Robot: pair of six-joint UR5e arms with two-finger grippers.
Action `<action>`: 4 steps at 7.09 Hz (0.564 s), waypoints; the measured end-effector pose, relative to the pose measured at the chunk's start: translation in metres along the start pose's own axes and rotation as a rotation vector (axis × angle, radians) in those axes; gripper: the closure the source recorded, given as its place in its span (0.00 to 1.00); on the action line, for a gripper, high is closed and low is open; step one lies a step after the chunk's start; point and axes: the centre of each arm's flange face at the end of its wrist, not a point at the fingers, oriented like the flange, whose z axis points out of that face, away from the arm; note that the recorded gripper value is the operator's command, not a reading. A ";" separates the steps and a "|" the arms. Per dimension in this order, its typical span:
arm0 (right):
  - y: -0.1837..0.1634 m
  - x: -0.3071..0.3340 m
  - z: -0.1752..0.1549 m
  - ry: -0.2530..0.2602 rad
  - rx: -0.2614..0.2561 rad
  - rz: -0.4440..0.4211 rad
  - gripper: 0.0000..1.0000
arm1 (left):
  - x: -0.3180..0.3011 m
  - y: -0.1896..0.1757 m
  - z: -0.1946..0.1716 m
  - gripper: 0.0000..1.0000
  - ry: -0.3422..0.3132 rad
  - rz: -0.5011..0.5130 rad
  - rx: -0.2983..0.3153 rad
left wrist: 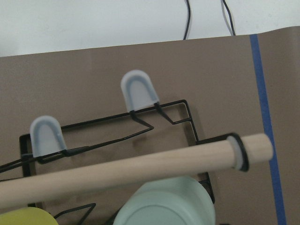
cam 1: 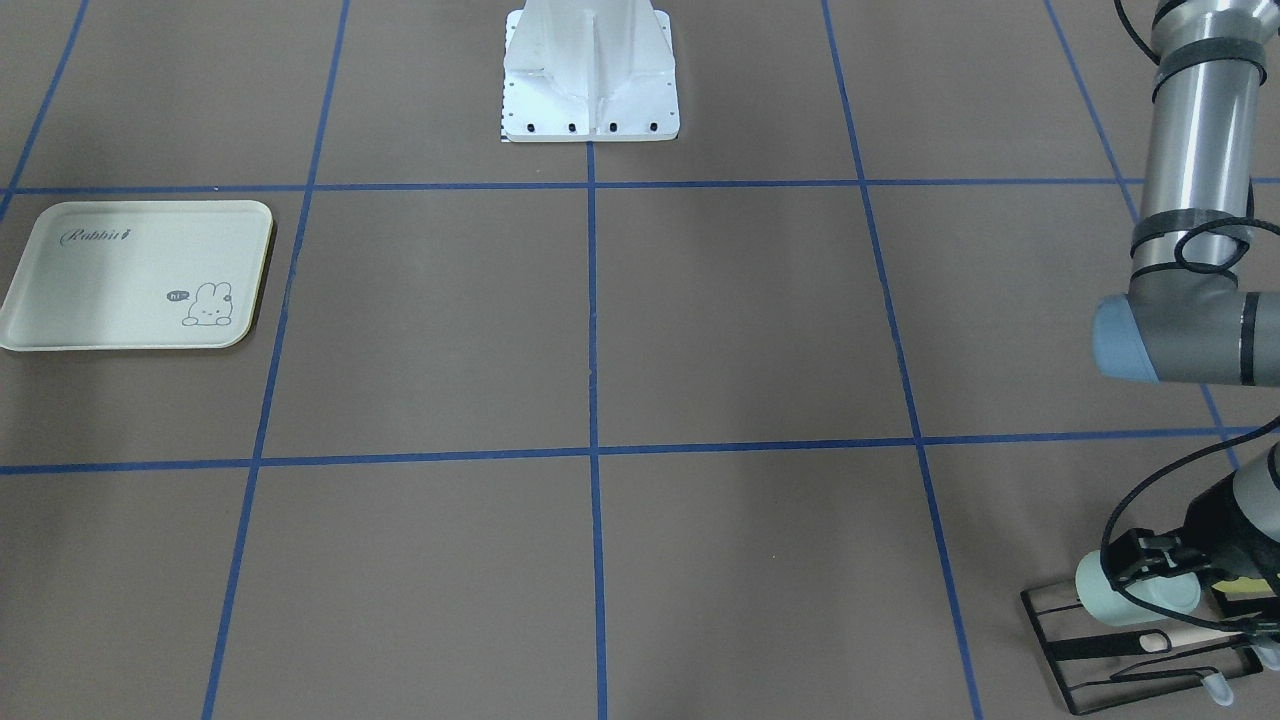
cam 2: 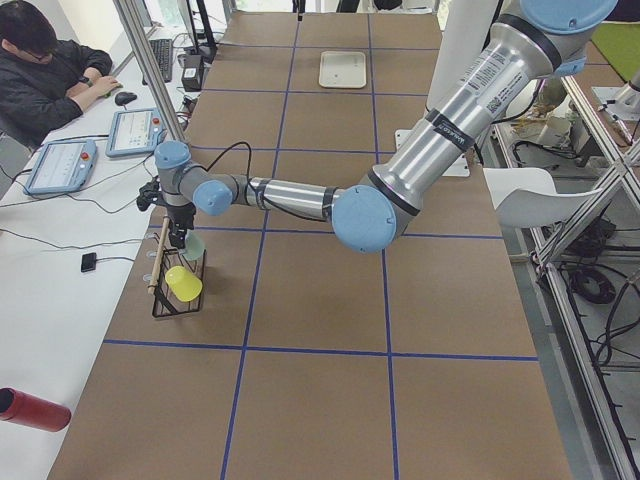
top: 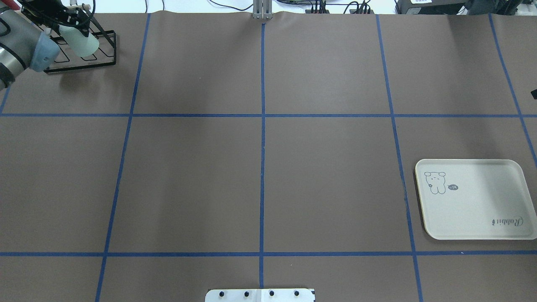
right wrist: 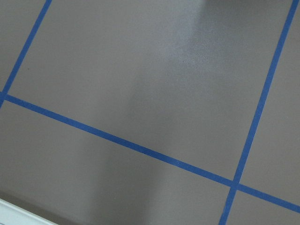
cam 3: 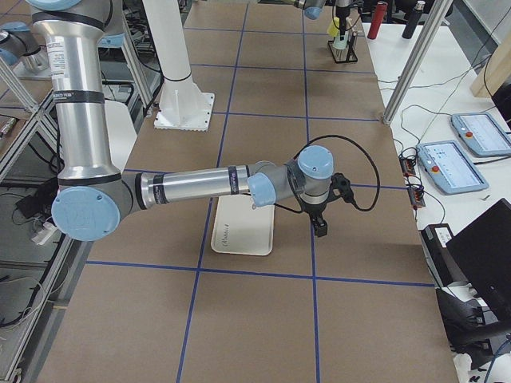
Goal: Left arm grabs green cup and hands to right arm on tray
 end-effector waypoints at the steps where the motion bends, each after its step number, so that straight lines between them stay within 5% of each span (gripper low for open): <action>1: 0.000 0.000 0.000 0.000 0.000 0.001 0.00 | 0.000 0.000 0.000 0.20 0.001 0.001 0.000; 4: 0.000 0.000 0.000 0.000 0.000 0.002 0.00 | 0.000 0.001 0.000 0.22 0.002 0.001 0.000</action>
